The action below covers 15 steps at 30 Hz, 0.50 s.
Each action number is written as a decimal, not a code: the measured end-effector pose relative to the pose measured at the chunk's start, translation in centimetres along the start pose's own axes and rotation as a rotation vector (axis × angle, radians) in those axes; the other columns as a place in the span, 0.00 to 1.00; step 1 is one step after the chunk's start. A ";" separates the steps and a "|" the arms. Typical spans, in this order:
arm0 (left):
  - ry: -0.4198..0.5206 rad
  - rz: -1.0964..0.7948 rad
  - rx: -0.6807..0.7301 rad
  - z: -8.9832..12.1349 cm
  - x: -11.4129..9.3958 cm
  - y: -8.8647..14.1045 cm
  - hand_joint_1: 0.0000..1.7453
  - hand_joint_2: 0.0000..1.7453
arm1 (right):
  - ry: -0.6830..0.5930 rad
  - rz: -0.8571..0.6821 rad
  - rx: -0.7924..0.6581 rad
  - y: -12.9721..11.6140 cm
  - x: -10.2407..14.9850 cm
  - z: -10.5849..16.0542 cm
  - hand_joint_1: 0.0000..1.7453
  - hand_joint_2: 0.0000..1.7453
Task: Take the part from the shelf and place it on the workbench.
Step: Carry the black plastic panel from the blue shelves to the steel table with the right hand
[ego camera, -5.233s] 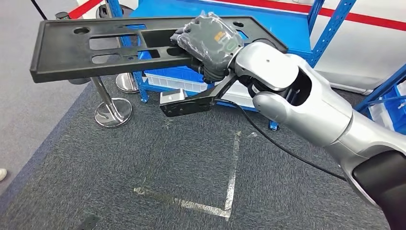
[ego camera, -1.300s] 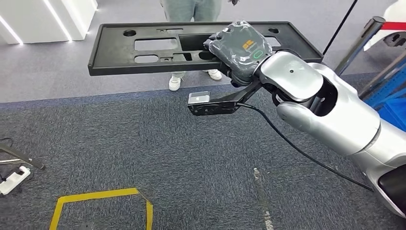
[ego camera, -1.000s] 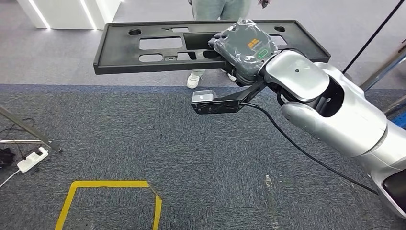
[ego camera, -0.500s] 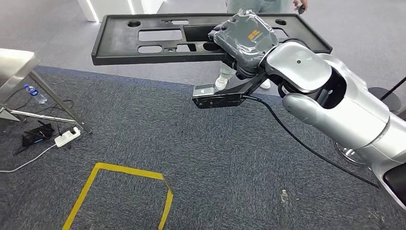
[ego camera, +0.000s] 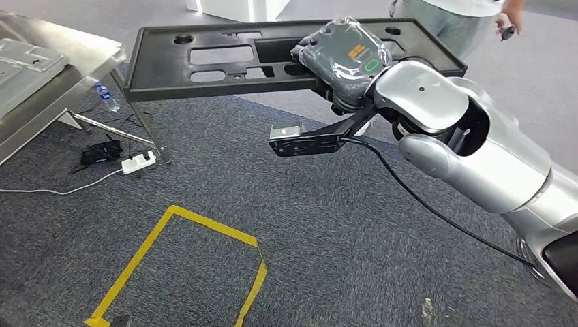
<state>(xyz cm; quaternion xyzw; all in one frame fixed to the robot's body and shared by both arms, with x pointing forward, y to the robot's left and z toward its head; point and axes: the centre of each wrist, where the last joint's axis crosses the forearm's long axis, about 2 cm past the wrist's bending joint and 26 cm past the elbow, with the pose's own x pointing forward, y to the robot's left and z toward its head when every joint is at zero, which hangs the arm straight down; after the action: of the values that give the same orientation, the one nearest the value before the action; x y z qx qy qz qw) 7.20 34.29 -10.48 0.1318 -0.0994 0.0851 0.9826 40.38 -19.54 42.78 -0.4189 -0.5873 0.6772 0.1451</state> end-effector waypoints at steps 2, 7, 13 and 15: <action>-0.002 0.003 0.000 0.0 0.0 0.0 0.00 1.00 | -0.003 -0.007 0.010 0.4 0.1 0.0 1.00 1.00; -0.002 0.005 -0.001 0.0 0.0 -0.1 0.00 1.00 | -0.001 -0.007 0.013 0.5 0.0 -0.1 1.00 1.00; 0.009 0.005 0.012 0.0 -0.5 -0.1 0.00 1.00 | -0.002 -0.003 0.001 0.3 0.1 -0.4 1.00 1.00; 0.007 0.007 0.017 0.0 -0.3 -0.1 0.00 1.00 | -0.001 -0.005 -0.002 0.3 0.1 -0.4 1.00 1.00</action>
<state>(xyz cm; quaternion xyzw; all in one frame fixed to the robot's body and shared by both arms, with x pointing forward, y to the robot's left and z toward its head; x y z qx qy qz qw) 6.93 34.15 -10.52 0.1395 -0.0958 0.0898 0.9815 40.70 -19.26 42.47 -0.4172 -0.5888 0.6767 0.1460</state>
